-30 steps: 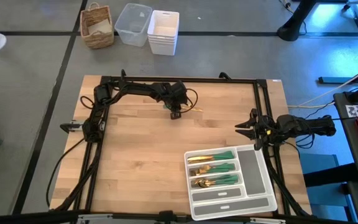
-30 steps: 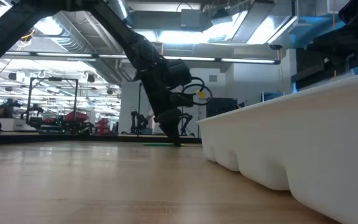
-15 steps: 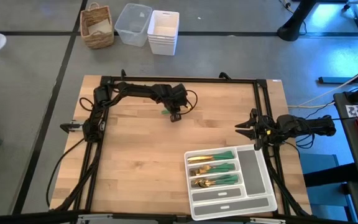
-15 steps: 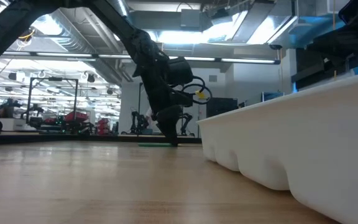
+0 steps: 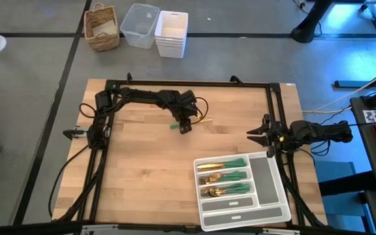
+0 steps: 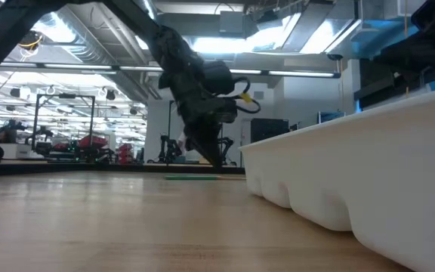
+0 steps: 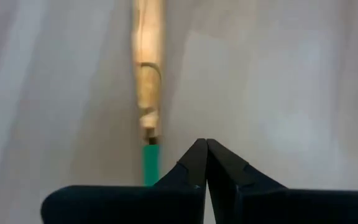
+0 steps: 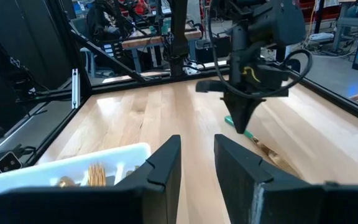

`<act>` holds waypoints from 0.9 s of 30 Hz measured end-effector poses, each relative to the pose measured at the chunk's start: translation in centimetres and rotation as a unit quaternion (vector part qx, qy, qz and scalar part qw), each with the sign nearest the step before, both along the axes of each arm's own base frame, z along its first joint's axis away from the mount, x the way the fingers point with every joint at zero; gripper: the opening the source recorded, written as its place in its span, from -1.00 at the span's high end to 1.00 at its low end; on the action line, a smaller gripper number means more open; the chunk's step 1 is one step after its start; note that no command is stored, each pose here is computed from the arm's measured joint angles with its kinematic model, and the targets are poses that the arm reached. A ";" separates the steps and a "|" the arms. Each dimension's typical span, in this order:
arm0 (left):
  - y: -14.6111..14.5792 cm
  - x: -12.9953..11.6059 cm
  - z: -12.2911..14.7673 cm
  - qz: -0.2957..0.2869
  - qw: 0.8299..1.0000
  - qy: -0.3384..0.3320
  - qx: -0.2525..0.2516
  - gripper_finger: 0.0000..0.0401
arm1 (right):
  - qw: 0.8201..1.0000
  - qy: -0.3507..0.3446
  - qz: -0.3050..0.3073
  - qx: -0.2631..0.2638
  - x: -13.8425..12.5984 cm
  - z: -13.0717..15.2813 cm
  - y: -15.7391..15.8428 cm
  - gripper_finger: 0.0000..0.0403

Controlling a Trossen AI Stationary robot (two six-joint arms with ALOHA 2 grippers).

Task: Sort silverware
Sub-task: Put the green table knife into the silverware tray

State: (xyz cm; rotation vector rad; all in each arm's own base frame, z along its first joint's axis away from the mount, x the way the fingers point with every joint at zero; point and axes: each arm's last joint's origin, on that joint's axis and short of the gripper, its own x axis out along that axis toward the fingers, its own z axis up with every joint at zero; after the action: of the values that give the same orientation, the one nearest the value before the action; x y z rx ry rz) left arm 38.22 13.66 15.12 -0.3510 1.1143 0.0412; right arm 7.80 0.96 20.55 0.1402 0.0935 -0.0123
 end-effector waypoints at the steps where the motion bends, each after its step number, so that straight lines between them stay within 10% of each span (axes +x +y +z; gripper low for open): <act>1: -0.2 0.1 0.0 -0.002 1.000 -0.002 -0.002 1.00 | 1.000 0.002 0.000 0.000 0.0 0.0 0.0 0.51; 27: -0.8 1.2 -0.6 -0.025 0.987 0.014 0.156 0.41 | 1.000 0.008 -0.001 0.012 0.0 -0.2 0.0 0.51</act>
State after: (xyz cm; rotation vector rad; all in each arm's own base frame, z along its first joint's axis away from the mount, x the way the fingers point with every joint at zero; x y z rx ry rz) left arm 39.45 12.81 14.56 -0.0431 1.1231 0.1746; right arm 7.79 0.96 20.40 0.1637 0.1094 -0.0148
